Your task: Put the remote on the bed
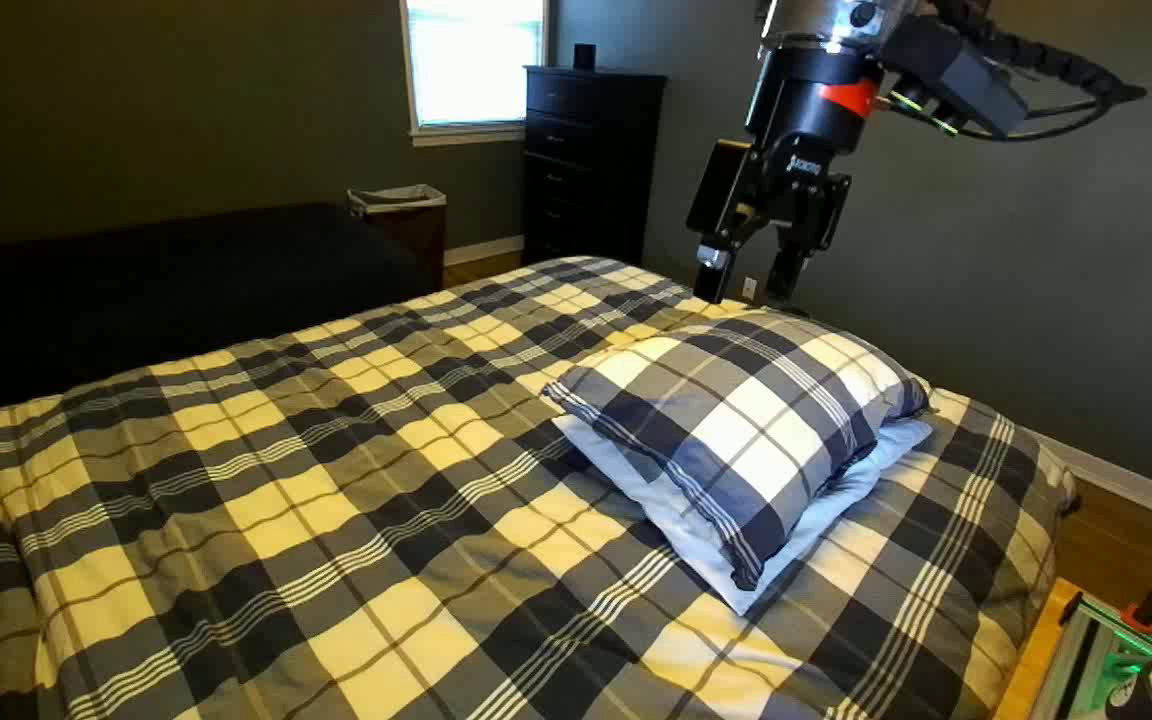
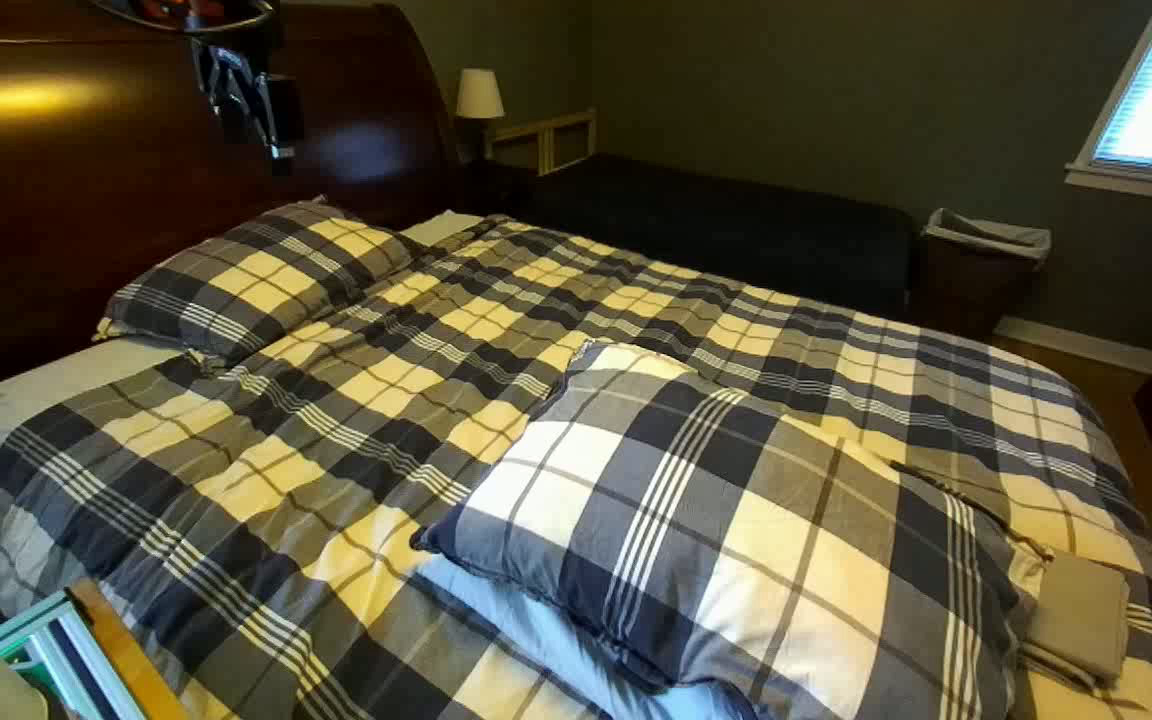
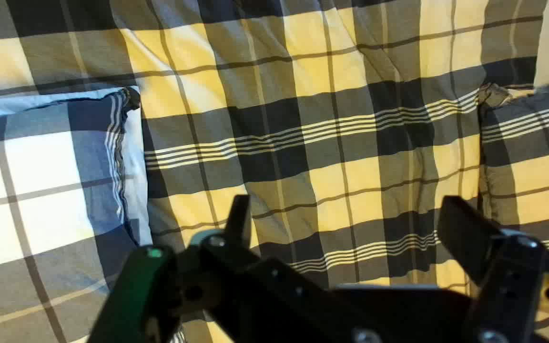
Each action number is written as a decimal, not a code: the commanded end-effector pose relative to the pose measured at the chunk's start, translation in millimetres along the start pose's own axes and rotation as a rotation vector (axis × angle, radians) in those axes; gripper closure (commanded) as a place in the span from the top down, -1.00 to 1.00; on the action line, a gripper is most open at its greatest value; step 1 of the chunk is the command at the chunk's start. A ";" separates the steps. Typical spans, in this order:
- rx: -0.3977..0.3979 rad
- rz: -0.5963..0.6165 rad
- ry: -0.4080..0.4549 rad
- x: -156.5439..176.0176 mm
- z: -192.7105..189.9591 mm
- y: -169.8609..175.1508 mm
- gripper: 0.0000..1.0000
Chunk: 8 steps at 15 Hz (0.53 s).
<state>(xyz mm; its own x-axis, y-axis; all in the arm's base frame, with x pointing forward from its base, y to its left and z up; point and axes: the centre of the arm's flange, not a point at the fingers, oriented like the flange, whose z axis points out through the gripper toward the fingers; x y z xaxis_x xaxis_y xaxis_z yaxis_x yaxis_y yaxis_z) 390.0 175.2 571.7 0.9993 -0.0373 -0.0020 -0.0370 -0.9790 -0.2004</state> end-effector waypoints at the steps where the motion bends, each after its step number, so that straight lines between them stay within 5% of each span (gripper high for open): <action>1: 0.000 0.000 0.000 0.0 0.0 0.0 1.00; 5: 0.000 0.000 0.000 0.0 0.0 0.0 1.00; 8: -0.052 0.106 -0.007 13.8 16.7 32.2 1.00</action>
<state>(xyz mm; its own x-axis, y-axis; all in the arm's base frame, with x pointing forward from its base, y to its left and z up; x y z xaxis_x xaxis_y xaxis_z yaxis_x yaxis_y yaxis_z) 392.3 170.0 569.7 0.9985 -0.0549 -0.0035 -0.0546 -0.9805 -0.1890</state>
